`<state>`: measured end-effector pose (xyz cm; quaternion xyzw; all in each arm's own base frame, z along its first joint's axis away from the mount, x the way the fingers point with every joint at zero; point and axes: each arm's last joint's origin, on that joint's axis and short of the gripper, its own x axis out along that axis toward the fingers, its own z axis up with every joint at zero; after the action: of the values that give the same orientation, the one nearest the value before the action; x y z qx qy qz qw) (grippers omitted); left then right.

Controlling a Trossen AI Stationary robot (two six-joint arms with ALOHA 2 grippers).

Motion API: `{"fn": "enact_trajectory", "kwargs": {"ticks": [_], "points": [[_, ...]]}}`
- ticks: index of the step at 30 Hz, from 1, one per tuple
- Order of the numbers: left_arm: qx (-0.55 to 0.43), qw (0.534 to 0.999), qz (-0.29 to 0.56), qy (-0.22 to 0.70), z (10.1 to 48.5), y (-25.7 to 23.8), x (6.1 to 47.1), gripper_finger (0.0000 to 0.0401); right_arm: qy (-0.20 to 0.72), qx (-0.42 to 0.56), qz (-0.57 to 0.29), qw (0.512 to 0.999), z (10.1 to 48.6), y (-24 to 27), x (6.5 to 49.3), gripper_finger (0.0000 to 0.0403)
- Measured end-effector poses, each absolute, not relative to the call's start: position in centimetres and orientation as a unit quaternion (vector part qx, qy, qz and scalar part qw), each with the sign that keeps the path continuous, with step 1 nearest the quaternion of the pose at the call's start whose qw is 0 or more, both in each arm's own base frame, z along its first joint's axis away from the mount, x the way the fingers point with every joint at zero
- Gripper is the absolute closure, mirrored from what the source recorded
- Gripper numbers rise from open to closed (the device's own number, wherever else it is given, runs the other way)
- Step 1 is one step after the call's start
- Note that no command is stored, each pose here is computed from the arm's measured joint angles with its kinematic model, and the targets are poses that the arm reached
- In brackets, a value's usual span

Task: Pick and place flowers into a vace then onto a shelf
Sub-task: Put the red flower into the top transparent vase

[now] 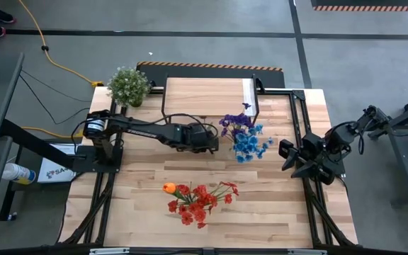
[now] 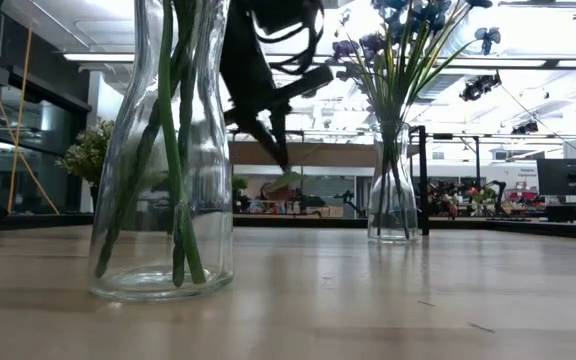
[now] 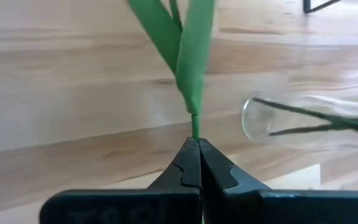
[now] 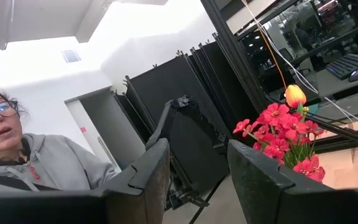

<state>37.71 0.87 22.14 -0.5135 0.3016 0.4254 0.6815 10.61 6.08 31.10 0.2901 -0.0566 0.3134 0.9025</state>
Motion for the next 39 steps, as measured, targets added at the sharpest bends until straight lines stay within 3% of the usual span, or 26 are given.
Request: {"fn": "enact_trajectory", "kwargs": {"ticks": [18,39], "points": [[-0.498,0.657,0.434,0.363,22.3,-2.5,36.6,0.0379,-0.053,0.288,0.314,0.903,31.0,6.1,10.6,0.0249],[-0.498,0.686,0.426,0.316,25.5,-3.8,35.1,0.0379,-0.052,0.288,0.318,0.902,31.0,6.1,10.6,0.0249]]}}
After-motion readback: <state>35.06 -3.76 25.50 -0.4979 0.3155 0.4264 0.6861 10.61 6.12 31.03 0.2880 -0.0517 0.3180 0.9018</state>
